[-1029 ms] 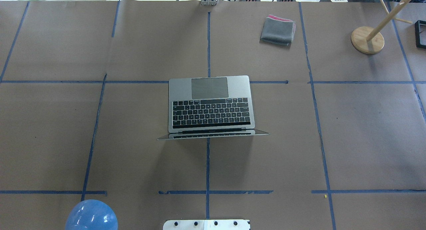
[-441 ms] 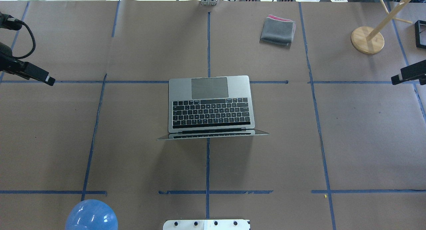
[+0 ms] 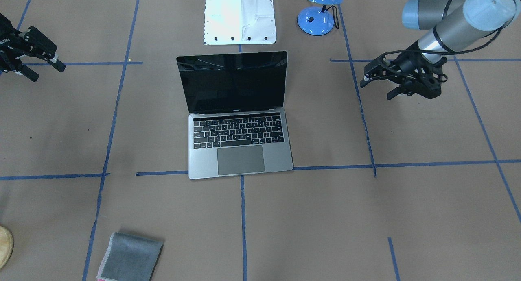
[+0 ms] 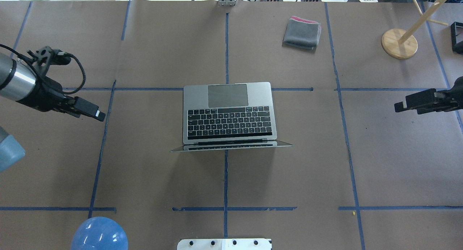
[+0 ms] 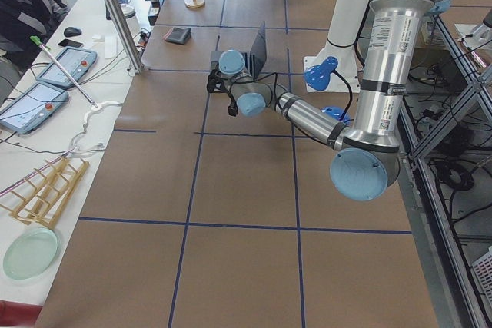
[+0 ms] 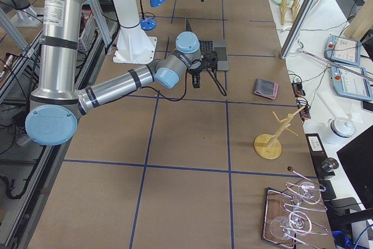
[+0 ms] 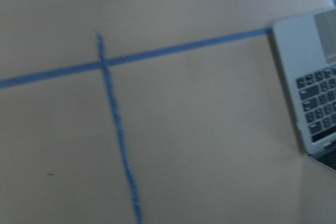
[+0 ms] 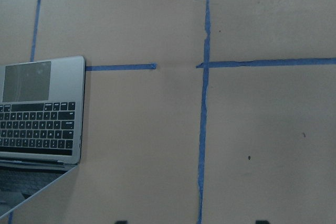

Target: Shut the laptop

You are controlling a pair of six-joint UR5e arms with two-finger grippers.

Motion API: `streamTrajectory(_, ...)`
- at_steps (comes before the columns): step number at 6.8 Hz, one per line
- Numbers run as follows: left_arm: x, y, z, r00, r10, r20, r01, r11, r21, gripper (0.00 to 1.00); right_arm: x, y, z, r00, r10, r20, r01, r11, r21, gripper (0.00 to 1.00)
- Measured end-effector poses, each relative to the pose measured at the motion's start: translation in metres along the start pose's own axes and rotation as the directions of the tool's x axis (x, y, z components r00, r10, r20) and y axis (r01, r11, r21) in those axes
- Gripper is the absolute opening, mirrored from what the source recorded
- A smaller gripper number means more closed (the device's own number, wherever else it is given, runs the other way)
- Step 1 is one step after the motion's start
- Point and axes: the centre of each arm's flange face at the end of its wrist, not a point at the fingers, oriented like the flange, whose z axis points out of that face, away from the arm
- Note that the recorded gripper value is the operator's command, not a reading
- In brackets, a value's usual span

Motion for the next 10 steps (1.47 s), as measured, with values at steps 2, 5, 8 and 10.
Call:
streamTrajectory(2, 0.056, 0.025, 0.039, 0.994, -0.029, -0.103, 0.023, 0.998, -0.062, 1.0, -0.009, 0.037, 0.019, 0.997, -0.028, 0.075, 0.03, 0.999, -0.02, 0.77)
streamTrajectory(5, 0.108, 0.045, 0.068, 0.985, 0.02, -0.173, -0.042, 0.991, -0.127, 0.62, -0.044, 0.085, 0.06, 0.987, -0.065, 0.146, 0.07, 0.997, -0.034, 0.53)
streamTrajectory(8, 0.136, 0.064, 0.063, 0.972, 0.029, -0.234, -0.073, 0.981, -0.179, 0.03, -0.089, 0.129, 0.089, 0.98, -0.1, 0.173, 0.108, 0.993, -0.038, 0.21)
streamTrajectory(10, 0.159, 0.073, 0.058, 0.965, -0.008, -0.261, -0.047, 0.978, -0.204, 0.01, -0.119, 0.155, 0.109, 0.978, -0.1, 0.183, 0.101, 0.995, 0.006, 0.08)
